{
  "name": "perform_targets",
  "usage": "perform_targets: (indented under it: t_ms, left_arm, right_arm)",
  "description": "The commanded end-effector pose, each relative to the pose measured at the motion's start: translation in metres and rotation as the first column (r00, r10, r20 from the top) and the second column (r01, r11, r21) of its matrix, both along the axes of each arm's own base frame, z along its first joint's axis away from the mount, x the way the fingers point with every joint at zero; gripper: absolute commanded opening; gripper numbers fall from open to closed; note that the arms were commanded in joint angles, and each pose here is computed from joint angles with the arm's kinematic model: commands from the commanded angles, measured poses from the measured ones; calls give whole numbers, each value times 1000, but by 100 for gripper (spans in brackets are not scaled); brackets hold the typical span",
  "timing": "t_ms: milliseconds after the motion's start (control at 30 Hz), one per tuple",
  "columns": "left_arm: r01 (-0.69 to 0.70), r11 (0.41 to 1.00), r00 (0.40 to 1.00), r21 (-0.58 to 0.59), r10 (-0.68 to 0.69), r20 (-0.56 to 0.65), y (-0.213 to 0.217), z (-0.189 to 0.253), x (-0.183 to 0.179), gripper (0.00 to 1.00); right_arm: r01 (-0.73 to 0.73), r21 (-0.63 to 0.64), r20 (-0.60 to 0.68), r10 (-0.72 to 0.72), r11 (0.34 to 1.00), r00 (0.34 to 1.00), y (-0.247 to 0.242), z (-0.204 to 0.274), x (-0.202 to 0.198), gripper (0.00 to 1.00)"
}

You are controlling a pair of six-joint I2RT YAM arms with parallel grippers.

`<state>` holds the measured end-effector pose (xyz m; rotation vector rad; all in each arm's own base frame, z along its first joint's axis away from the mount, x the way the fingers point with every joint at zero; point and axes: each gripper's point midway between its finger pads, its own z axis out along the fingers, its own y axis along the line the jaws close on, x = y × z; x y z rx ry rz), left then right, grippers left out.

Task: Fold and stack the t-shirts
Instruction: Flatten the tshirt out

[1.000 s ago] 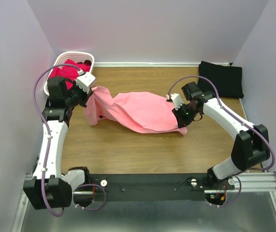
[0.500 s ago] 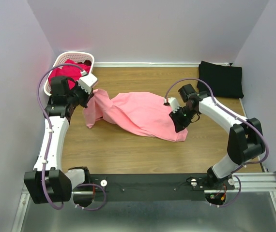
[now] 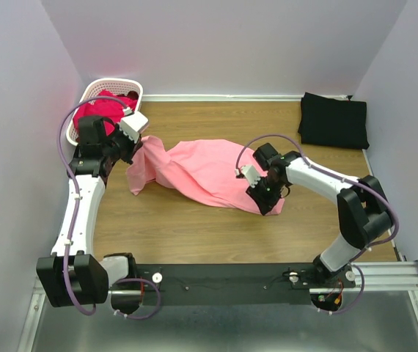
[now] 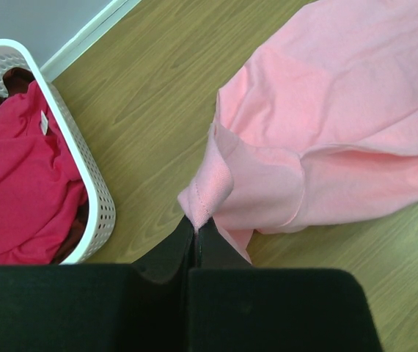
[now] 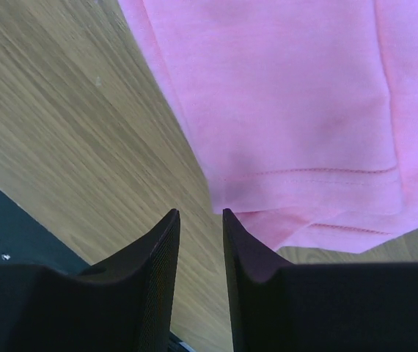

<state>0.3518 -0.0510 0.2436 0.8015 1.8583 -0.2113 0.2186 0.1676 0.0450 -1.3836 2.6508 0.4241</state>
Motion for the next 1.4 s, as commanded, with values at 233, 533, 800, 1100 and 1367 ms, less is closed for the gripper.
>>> perform_targets:
  t_ms: [233, 533, 800, 1100, 1367]
  left_arm:
    - [-14, 1000, 1000, 11, 14, 2, 5, -2, 6, 0]
    - [-19, 1000, 1000, 11, 19, 1, 5, -3, 7, 0]
    - [-19, 1000, 1000, 7, 19, -1, 5, -3, 7, 0]
    - [-24, 1000, 1000, 5, 24, 10, 6, 3, 8, 0]
    - [-19, 998, 989, -60, 28, 147, -2, 81, 8, 0]
  right_arm:
    - [-4, -62, 10, 5, 998, 1000, -2, -25, -2, 33]
    - [8, -103, 47, -3, 995, 999, -7, -31, 8, 31]
    - [21, -95, 61, -16, 995, 998, -4, -28, 12, 12]
    - [43, -72, 142, -32, 997, 989, -1, 2, 26, 0]
    - [126, 45, 458, -132, 991, 879, -15, 108, 78, 1]
